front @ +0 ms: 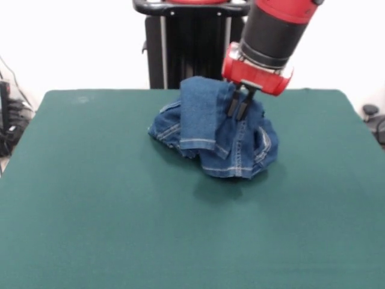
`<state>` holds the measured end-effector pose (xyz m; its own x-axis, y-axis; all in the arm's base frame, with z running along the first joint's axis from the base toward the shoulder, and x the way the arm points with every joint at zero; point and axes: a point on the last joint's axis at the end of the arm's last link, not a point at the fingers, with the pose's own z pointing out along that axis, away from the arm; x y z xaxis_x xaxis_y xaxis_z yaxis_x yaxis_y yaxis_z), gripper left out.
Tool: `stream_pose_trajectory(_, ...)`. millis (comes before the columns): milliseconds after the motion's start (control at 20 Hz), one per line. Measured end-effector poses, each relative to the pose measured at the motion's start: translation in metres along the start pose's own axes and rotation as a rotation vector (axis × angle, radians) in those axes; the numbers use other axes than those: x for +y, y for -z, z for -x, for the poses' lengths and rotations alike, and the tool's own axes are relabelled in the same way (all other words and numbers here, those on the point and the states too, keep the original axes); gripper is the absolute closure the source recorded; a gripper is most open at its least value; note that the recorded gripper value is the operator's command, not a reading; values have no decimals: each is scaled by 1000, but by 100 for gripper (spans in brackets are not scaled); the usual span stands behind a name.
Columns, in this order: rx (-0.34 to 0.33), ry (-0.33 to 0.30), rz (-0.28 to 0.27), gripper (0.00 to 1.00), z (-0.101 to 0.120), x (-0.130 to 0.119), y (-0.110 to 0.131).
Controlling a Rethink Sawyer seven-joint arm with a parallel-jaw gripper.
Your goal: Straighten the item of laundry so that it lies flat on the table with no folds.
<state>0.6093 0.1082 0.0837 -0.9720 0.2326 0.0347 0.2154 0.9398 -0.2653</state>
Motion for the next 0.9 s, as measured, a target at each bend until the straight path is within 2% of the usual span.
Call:
stream_pose_trajectory(150, 18, -12, 8, 100, -4, 6, 7)
stream_pose_trajectory(400, 67, -81, 42, 100, -13, 27, 26)
stream_pose_trajectory(750, 191, -249, 83, 100, -27, 54, 55)
stream_pose_trajectory(800, 223, -288, 86, 100, -30, 58, 60)
stream_pose_trajectory(900, 244, -320, 90, 100, -32, 61, 63)
